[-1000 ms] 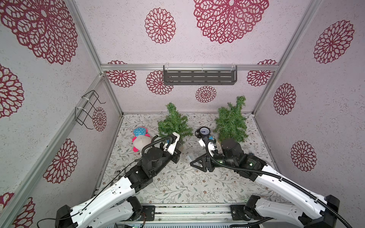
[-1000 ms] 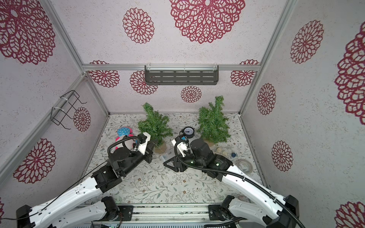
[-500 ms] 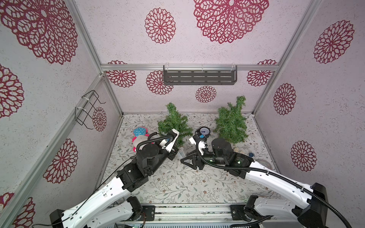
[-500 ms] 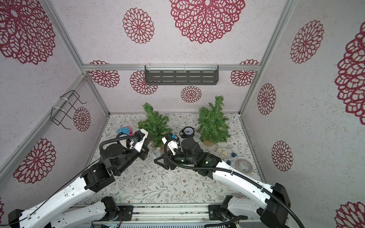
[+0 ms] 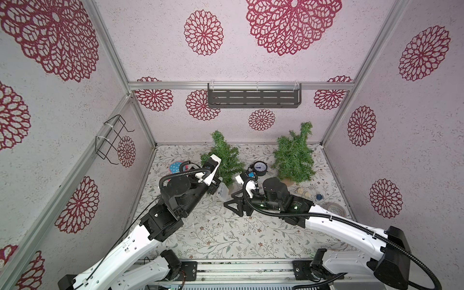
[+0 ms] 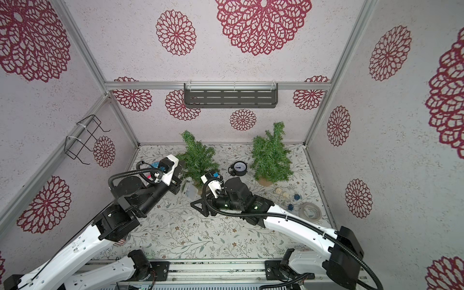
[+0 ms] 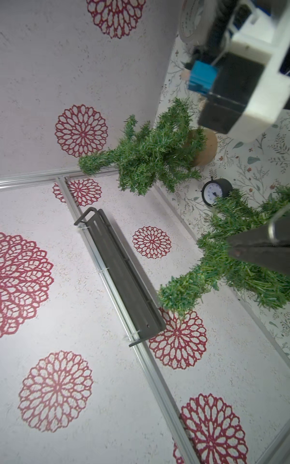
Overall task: Wrap string light around the christmas tree
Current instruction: Pick up the light string from the center of the board.
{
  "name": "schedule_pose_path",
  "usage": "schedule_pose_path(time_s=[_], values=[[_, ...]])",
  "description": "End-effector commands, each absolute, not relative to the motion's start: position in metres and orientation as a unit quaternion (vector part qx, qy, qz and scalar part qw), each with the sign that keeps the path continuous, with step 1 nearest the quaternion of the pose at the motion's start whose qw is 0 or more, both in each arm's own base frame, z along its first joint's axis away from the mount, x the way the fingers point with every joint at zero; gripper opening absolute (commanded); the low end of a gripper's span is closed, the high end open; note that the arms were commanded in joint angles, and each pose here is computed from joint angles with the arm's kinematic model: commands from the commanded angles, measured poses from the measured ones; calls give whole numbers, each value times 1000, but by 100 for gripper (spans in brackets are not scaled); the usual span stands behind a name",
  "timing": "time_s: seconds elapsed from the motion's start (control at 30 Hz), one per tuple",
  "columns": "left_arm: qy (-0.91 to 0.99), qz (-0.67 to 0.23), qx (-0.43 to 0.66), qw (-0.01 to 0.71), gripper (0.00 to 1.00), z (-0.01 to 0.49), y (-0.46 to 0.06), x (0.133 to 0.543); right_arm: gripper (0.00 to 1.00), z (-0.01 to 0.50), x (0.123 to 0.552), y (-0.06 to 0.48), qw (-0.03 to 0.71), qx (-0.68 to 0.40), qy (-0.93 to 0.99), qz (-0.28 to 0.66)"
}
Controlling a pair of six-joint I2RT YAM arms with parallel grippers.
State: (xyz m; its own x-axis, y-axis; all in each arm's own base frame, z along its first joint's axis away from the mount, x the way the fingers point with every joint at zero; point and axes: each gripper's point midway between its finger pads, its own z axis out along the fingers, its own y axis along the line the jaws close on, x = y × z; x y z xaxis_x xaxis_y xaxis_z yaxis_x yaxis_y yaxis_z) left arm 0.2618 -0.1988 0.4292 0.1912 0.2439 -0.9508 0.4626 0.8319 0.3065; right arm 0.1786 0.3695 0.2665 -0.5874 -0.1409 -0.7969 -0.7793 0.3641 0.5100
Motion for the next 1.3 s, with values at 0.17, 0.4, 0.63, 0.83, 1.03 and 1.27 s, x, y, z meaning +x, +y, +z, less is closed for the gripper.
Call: schedule_pose_path(time_s=[0.17,0.4,0.63,0.83,1.03,1.27], values=[[607,-106,271,739,1,453,-202,259,83,246,192,351,395,-286,756,436],[606,-122,274,737,1,459,-212,263,88,210,203,352,433,-261,751,424],[596,-137,275,742,1,480,-219,263,88,196,215,380,476,-248,734,417],[585,-167,273,745,1,499,-223,258,86,172,226,408,495,-224,736,404],[588,-176,269,742,1,501,-221,254,83,152,230,429,489,-219,745,397],[596,-173,261,739,1,489,-219,257,77,136,240,431,492,-199,757,380]])
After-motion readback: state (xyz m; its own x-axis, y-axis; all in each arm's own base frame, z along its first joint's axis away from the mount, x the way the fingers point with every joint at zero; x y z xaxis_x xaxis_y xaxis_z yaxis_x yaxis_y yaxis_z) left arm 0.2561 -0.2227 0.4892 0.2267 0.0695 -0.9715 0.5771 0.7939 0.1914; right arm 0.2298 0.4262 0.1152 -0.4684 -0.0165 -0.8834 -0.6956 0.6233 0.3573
